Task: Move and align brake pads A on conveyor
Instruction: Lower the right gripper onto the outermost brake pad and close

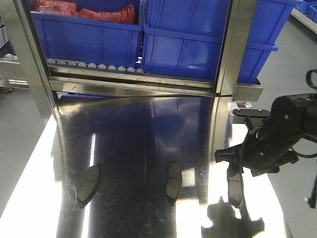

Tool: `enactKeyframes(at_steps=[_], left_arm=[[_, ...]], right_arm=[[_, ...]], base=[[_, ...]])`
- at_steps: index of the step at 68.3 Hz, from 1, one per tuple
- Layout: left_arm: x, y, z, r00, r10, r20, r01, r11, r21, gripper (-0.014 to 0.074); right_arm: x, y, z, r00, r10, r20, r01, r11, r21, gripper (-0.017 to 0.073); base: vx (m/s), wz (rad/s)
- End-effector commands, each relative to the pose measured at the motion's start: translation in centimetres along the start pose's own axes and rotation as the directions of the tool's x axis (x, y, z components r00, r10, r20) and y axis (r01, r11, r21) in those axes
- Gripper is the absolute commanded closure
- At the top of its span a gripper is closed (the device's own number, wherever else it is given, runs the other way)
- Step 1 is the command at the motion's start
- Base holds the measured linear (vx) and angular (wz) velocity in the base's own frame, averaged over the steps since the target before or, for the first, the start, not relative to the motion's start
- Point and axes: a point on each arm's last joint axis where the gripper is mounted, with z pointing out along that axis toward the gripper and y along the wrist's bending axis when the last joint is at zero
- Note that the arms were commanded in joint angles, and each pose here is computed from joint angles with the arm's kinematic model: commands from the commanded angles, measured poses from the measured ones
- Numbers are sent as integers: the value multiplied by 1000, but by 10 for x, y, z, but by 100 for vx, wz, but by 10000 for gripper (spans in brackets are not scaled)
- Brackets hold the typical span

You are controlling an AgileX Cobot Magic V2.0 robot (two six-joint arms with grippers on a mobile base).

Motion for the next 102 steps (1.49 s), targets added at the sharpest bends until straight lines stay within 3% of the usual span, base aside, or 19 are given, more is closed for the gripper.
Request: enactKeyframes(at_steps=[1,50,61,74,90,102], left_arm=[[-16,-1,-3,994,-10,109,9,1000,9,600],[-16,-1,-3,994,-10,109,9,1000,9,600],[-16,-1,-3,994,-10,109,9,1000,9,600],[-16,-1,-3,994,-10,109,9,1000,9,600],[-16,-1,-3,994,-10,109,9,1000,9,600],[-16,-1,-3,994,-10,109,9,1000,9,600]], right_arm=[[-14,3,-10,999,-2,44,2,1000,-2,153],[-23,2,35,995,36,-96,-34,999,27,166],[-23,2,36,995,32,-97,-29,999,32,288],[-23,2,30,997,20,-79,-17,999,30,578],[-26,4,-12,997,-31,68,31,999,8,571],[-19,4,-67,968,-91,232,92,996,6,571]], base=[[0,0],[0,0],[0,0],[0,0],[0,0],[0,0]])
